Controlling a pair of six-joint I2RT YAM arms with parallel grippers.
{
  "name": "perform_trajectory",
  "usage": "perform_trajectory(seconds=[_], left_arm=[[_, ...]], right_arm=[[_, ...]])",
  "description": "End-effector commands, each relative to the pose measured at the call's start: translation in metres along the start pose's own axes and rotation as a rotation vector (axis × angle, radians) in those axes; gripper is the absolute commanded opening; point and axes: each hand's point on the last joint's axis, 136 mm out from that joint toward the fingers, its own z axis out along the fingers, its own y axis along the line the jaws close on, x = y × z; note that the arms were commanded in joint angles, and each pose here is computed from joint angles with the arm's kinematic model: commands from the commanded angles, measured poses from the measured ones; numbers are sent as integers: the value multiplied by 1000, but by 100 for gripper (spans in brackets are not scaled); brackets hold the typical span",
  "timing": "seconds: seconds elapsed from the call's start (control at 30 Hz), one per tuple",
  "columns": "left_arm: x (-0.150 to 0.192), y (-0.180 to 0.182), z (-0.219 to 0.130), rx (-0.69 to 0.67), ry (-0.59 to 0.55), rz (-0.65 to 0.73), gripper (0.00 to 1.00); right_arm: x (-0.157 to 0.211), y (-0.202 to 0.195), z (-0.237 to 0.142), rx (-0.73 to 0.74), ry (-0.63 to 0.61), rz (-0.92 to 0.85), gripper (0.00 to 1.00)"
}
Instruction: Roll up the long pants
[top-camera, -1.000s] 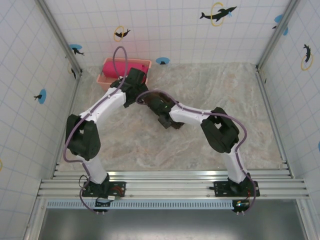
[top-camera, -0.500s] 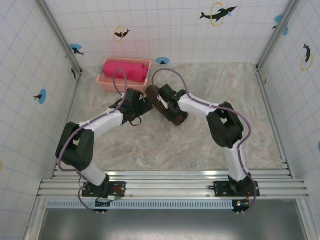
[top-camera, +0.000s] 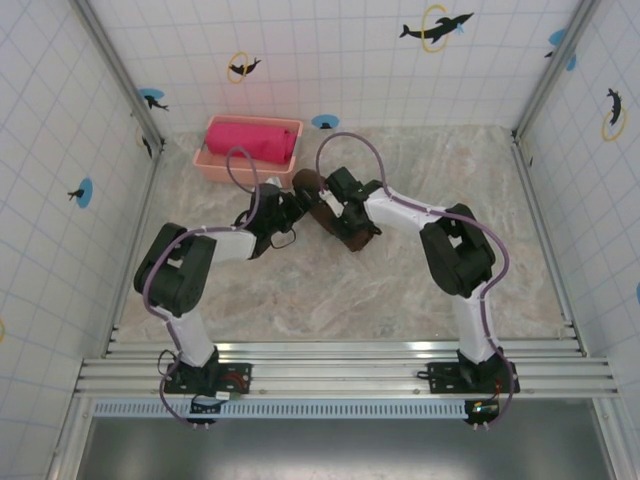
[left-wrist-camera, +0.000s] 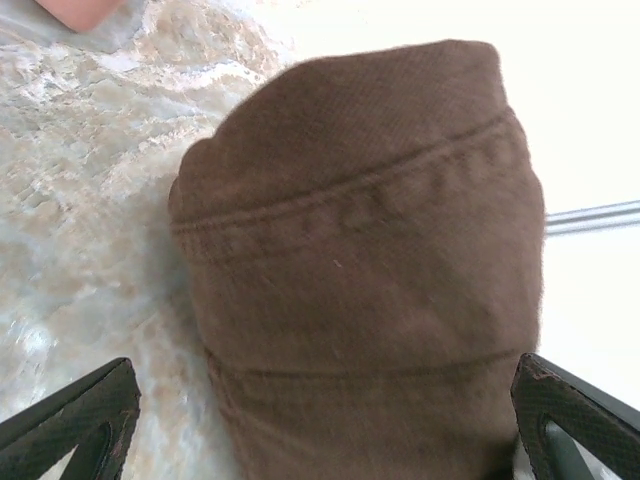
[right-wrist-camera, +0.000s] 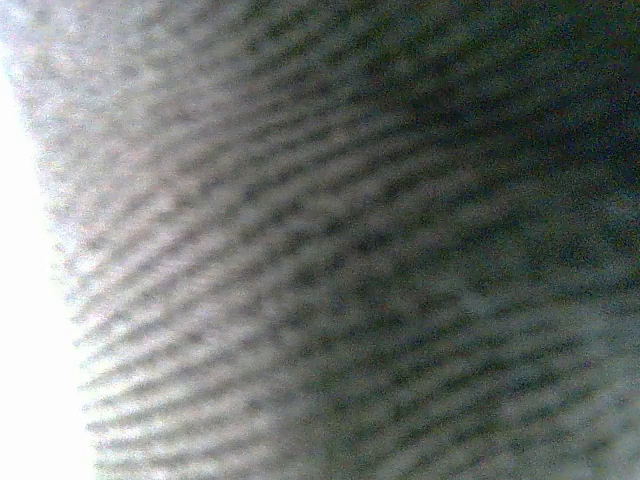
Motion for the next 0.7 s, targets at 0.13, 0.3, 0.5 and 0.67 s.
perform_trajectory(seconds=[0.13,0.3,0.5,0.67], left_arm=[[-1,16,23,72,-56,-93,98],[2,20,32,74,-49,-96,97],[11,13,40,113,-38,-124,98],[32,6,52,125,11,-121,97]], right_arm=[[144,53,51,-253,491,34,0],[146,62,51,-252,505,-8,0],[143,66,53,-249,515,-11,0],[140,69,56,-256,521,-8,0]])
